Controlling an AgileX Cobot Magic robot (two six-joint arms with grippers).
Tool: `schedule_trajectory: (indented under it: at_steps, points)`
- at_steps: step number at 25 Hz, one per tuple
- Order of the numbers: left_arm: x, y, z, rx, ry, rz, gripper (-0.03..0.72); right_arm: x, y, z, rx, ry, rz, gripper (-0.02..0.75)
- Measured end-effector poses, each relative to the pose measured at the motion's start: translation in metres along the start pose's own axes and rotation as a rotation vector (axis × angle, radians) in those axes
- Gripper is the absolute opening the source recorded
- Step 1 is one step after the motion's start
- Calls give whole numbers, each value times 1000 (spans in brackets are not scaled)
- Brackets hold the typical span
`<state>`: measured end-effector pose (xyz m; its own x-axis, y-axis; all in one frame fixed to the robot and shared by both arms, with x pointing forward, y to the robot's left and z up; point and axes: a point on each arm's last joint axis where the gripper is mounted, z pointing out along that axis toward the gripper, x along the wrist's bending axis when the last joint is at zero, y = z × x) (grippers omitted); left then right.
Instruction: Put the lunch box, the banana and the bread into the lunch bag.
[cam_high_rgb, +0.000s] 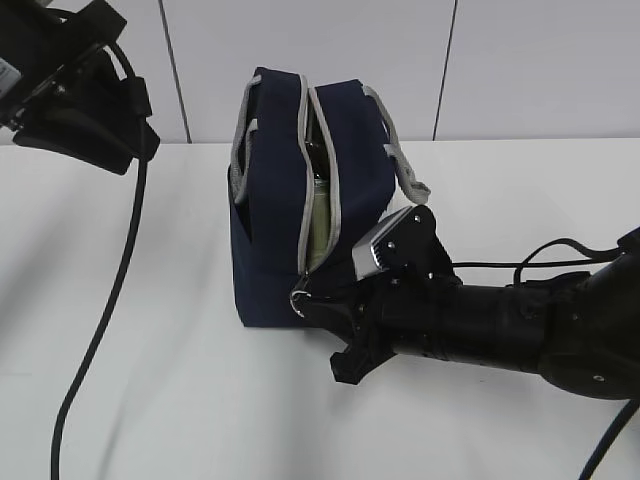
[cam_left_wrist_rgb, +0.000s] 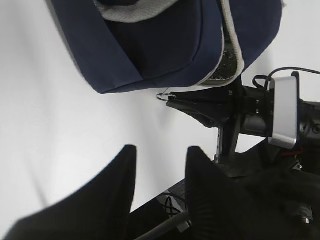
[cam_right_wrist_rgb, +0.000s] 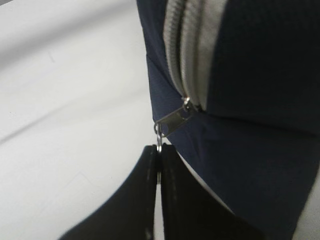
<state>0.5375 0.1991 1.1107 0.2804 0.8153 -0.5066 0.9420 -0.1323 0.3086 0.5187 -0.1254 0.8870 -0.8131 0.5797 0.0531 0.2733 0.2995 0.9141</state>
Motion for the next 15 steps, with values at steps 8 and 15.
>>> schedule_trajectory:
  at_steps: [8,15]
  points:
    - [0,0,0,0,0,3,255,2,22,-10,-59,-3,-42,-16]
    - [0,0,0,0,0,3,254,5,32,-16,-80,11,-67,-16]
